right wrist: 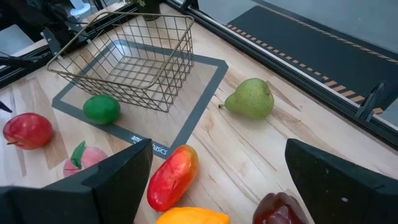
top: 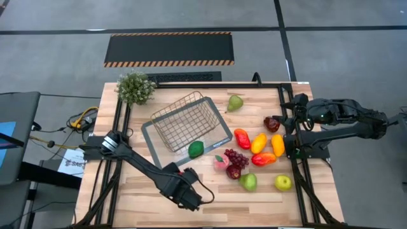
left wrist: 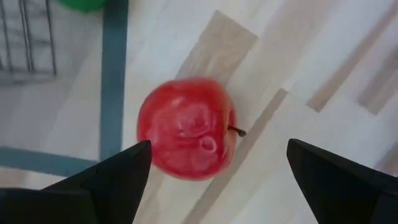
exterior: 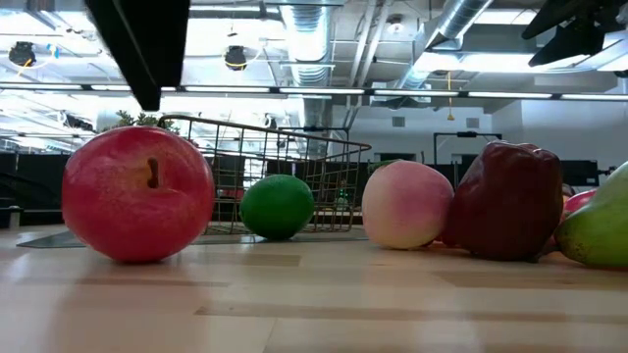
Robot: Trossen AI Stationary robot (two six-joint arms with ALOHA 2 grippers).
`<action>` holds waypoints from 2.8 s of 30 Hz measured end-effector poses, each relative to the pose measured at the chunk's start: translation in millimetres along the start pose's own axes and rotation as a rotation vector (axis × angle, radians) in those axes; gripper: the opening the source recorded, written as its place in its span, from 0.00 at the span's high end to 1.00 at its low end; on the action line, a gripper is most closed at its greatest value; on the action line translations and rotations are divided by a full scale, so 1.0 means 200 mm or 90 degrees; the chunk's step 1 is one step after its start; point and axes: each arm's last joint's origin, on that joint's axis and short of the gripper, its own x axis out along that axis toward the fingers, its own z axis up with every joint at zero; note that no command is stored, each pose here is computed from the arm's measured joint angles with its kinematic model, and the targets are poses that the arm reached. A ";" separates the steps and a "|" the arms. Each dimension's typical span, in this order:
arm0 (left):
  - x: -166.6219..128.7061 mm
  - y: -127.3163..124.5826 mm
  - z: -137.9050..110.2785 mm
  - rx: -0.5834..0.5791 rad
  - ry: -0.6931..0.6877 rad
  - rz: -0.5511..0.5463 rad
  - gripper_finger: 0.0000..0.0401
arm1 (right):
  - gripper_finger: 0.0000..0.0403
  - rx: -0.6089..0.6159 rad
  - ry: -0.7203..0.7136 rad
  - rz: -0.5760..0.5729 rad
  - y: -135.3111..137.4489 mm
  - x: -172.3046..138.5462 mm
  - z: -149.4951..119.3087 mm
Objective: Build produce basket
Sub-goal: Put the red apple into the gold wire basket
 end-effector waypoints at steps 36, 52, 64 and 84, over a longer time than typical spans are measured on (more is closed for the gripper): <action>0.07 0.03 0.00 -0.028 -0.006 -0.024 0.10 | 0.04 0.007 -0.001 -0.002 0.00 0.00 0.00; 0.22 0.03 0.05 -0.008 -0.043 -0.078 0.10 | 0.04 0.006 -0.001 -0.002 0.00 0.00 0.00; 0.22 0.05 0.12 0.041 -0.054 -0.085 0.10 | 0.04 0.005 0.000 -0.001 0.00 0.00 0.00; -0.11 0.08 0.19 -0.030 -0.111 -0.220 0.10 | 0.04 0.001 0.000 -0.001 0.00 0.00 0.00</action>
